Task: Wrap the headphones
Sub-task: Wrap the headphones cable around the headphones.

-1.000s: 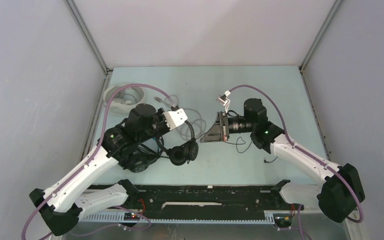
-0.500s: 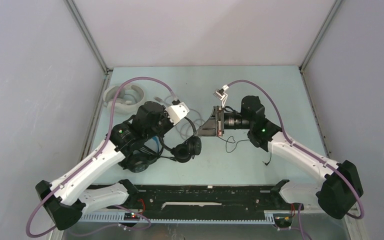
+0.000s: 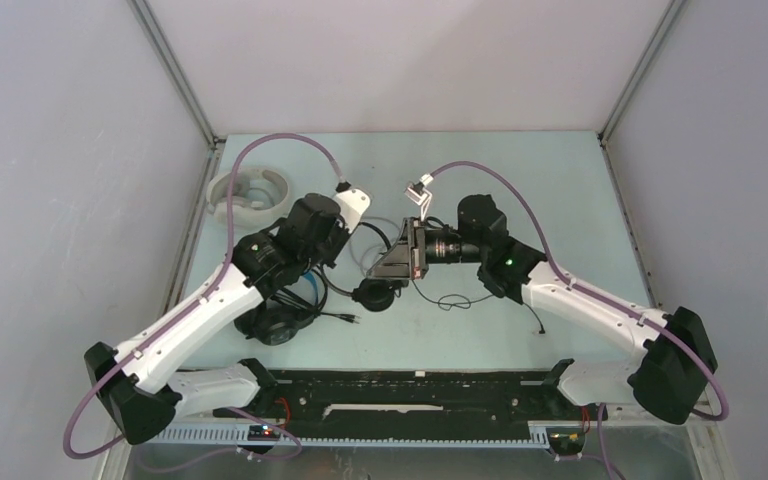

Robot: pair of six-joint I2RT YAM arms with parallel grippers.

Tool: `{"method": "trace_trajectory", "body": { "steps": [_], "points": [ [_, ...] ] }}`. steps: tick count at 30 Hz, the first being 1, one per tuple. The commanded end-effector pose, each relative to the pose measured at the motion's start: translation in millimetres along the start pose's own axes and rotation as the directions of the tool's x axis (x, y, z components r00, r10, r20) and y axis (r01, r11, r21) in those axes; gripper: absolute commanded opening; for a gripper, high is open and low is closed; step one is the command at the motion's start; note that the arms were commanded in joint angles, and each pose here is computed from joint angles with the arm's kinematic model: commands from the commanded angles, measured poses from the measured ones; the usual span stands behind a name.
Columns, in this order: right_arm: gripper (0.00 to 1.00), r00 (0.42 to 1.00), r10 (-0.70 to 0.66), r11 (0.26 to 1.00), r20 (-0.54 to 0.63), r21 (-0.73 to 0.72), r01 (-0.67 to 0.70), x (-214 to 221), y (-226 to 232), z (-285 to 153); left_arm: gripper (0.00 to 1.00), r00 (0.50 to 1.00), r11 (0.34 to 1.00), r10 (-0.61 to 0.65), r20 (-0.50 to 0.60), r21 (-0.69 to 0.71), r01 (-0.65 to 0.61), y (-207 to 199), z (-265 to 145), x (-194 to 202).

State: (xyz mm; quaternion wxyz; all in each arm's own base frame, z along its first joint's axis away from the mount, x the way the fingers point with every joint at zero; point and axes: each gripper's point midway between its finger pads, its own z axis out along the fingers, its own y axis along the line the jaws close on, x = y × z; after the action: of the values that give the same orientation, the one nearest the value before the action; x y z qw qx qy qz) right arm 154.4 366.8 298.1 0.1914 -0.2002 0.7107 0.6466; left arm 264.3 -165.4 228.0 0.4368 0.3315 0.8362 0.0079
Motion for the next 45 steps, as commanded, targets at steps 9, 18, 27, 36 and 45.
{"method": "trace_trajectory", "body": {
  "steps": [9,18,27,36,45],
  "points": [
    [0.11,0.979,-0.197,0.966,0.057,0.183,0.184,-13.6,-6.8,17.3,0.00,0.871,0.875,-0.453,0.191,-0.091,0.475,28.5,-23.1,-61.6],
    [0.14,0.907,-0.420,0.853,0.037,0.356,0.381,-12.2,-22.5,9.3,0.00,0.758,0.777,-0.613,0.221,-0.005,0.630,33.2,-26.4,-70.7],
    [0.11,0.829,-0.559,0.751,0.023,0.438,0.494,-7.2,-30.5,4.2,0.00,0.674,0.709,-0.694,0.253,0.073,0.702,41.7,-37.2,-76.0],
    [0.11,0.730,-0.678,0.683,0.082,0.437,0.585,-5.0,-29.4,-7.4,0.00,0.612,0.659,-0.747,0.261,0.170,0.733,41.1,-49.6,-84.7],
    [0.16,0.684,-0.726,0.646,0.071,0.410,0.644,13.3,-53.2,-4.0,0.00,0.565,0.618,-0.786,0.252,0.273,0.738,34.5,-62.4,-96.6]
  ]
}}
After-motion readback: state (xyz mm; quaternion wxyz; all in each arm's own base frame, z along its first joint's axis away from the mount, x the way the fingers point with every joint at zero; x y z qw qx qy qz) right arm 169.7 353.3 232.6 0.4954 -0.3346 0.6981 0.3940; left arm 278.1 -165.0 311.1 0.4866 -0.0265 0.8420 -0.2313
